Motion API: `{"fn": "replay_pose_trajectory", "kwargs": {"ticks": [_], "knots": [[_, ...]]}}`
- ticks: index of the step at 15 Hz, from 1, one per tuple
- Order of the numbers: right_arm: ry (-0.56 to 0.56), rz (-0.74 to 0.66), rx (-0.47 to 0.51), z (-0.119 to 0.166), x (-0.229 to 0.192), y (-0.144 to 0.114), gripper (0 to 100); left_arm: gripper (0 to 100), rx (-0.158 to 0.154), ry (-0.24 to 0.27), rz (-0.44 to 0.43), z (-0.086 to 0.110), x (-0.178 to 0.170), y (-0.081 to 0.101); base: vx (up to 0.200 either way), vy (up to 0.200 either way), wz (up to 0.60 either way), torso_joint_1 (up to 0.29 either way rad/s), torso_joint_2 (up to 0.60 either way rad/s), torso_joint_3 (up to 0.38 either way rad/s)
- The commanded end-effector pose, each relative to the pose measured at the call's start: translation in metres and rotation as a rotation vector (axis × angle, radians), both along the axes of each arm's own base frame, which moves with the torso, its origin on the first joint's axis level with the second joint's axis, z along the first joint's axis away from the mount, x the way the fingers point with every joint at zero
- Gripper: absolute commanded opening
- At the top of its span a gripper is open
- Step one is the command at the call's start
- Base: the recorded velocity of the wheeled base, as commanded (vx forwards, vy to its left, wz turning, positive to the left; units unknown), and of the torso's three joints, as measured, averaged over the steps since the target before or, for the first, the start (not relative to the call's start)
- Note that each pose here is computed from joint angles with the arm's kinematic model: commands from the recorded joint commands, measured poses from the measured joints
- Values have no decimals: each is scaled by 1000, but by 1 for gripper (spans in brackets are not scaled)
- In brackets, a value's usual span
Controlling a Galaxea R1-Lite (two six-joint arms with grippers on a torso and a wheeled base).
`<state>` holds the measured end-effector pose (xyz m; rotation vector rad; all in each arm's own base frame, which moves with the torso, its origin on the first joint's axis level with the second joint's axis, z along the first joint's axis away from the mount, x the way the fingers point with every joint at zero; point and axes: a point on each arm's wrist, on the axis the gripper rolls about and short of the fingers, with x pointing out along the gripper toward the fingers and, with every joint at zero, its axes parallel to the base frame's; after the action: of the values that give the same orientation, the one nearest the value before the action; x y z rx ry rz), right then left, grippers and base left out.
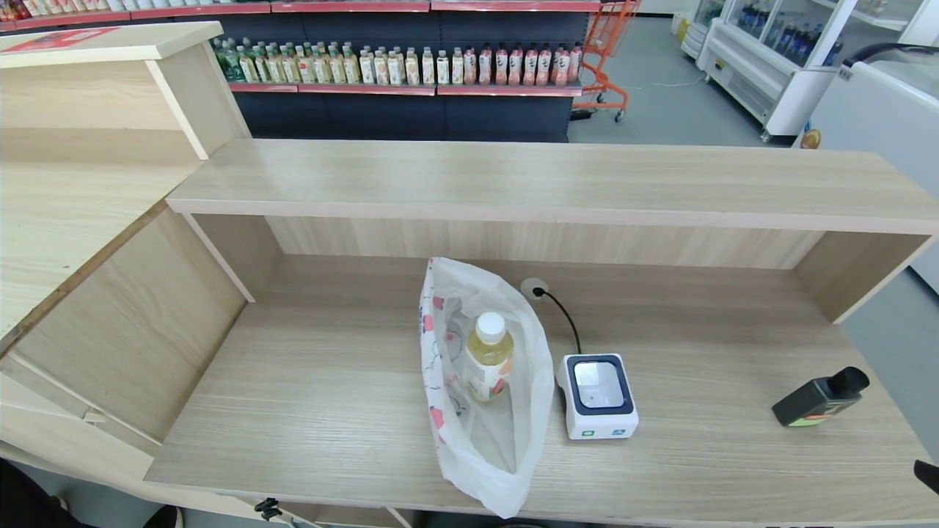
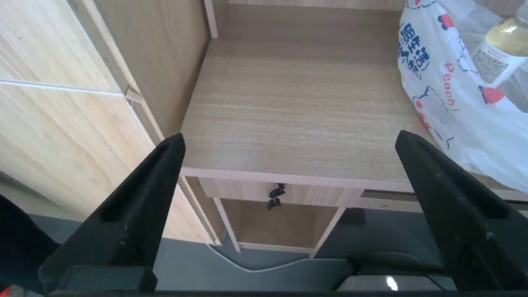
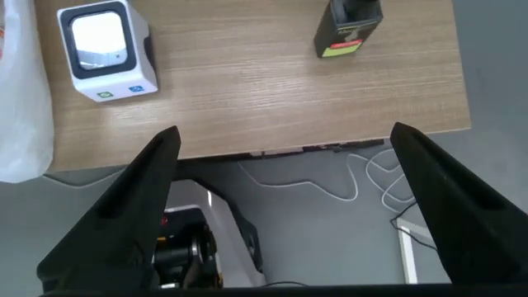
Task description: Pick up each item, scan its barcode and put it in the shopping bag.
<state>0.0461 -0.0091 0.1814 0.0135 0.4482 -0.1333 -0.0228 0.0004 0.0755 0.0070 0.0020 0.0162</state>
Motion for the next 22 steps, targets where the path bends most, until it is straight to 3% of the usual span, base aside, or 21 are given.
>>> {"fn": "replay_pose_trajectory", "kwargs": {"ticks": [1, 5, 9, 12, 18, 22], "knots": [[19, 1, 4, -4, -1, 0, 100, 100, -1, 0, 1, 0, 0, 0, 0, 0, 0, 0, 0, 0], [51, 14, 14, -8, 0, 0, 100, 100, -1, 1, 1, 0, 0, 0, 0, 0, 0, 0, 0, 0], [80, 30, 19, -9, 5, 0, 100, 100, -1, 0, 1, 0, 0, 0, -200, 0, 0, 11, 1, 5], [87, 38, 21, -9, 7, 0, 100, 100, 1, 0, 1, 0, 0, 0, 0, 0, 0, 0, 0, 0], [126, 37, 13, 0, 25, -4, 100, 100, 2, 1, 1, 0, 0, 0, 0, -200, 0, 8, 2, -1], [160, 88, -80, 1, 30, -5, 100, 100, 2, 0, 1, 0, 0, 0, 0, -200, 0, 4, 2, 4]]}}
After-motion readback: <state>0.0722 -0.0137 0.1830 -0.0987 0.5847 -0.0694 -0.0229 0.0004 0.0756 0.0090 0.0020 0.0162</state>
